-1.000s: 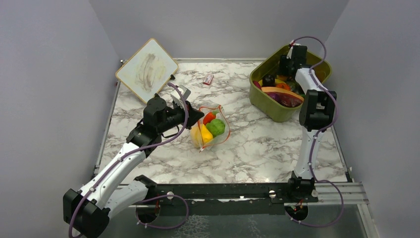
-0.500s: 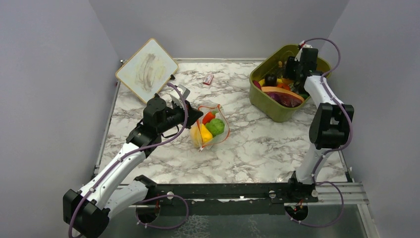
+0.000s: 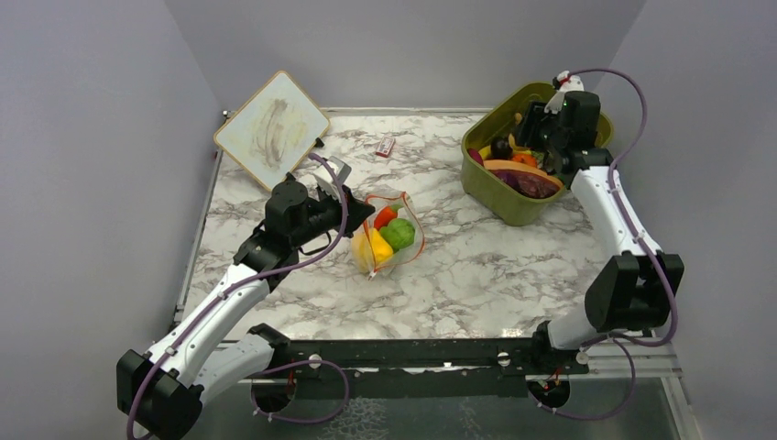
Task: Place the food in the zip-top bag and seal the zipper
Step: Pick up the fake vegetable from the bin.
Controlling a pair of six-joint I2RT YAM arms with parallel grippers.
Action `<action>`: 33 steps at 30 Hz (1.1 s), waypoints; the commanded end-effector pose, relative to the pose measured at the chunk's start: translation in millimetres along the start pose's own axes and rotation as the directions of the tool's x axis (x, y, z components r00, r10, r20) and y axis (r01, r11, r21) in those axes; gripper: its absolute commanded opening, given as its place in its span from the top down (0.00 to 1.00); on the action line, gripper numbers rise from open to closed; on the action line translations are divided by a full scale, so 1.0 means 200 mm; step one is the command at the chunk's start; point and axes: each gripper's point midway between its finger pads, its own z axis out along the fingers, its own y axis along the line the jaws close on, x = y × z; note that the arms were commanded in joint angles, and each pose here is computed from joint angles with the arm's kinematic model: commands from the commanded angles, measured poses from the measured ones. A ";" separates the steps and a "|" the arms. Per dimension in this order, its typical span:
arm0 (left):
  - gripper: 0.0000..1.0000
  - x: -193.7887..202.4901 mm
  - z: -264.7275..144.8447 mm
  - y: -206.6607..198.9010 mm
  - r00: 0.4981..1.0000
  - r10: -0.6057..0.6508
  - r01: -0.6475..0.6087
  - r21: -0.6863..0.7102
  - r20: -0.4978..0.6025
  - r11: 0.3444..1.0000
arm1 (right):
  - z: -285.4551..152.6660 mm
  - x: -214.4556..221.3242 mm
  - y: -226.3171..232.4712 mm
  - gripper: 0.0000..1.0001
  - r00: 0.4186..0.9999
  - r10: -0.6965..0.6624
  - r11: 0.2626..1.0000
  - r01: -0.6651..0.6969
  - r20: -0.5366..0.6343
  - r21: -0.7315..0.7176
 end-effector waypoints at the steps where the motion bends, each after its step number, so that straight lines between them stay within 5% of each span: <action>1: 1.00 -0.02 0.00 0.03 0.999 0.030 -0.029 -0.033 0.032 0.999 | -0.16 0.05 0.29 0.61 1.000 -0.014 0.987 0.016 0.013 -0.158; 8: 1.00 -0.02 -0.02 0.03 0.998 0.044 -0.042 -0.036 0.051 0.998 | -0.37 0.20 0.61 0.60 0.999 -0.039 0.938 0.037 0.001 -0.346; 11: 1.00 -0.02 -0.02 0.05 0.998 0.045 -0.043 -0.050 0.052 0.998 | -0.49 0.27 0.79 0.60 1.000 -0.025 0.842 0.022 0.002 -0.538; 18: 1.00 -0.02 -0.02 0.07 0.997 0.049 -0.045 -0.067 0.055 0.997 | -0.73 0.33 0.95 0.60 1.000 0.026 0.738 -0.016 0.005 -0.674; 22: 1.00 -0.01 -0.01 0.06 0.998 0.045 -0.042 -0.061 0.048 0.997 | -0.91 0.37 1.06 0.60 0.998 0.053 0.598 -0.053 -0.026 -0.800; 33: 1.00 0.01 0.01 0.03 0.999 0.025 -0.025 -0.015 0.026 1.000 | -1.14 0.42 1.31 0.60 0.999 0.043 0.467 -0.038 -0.021 -0.883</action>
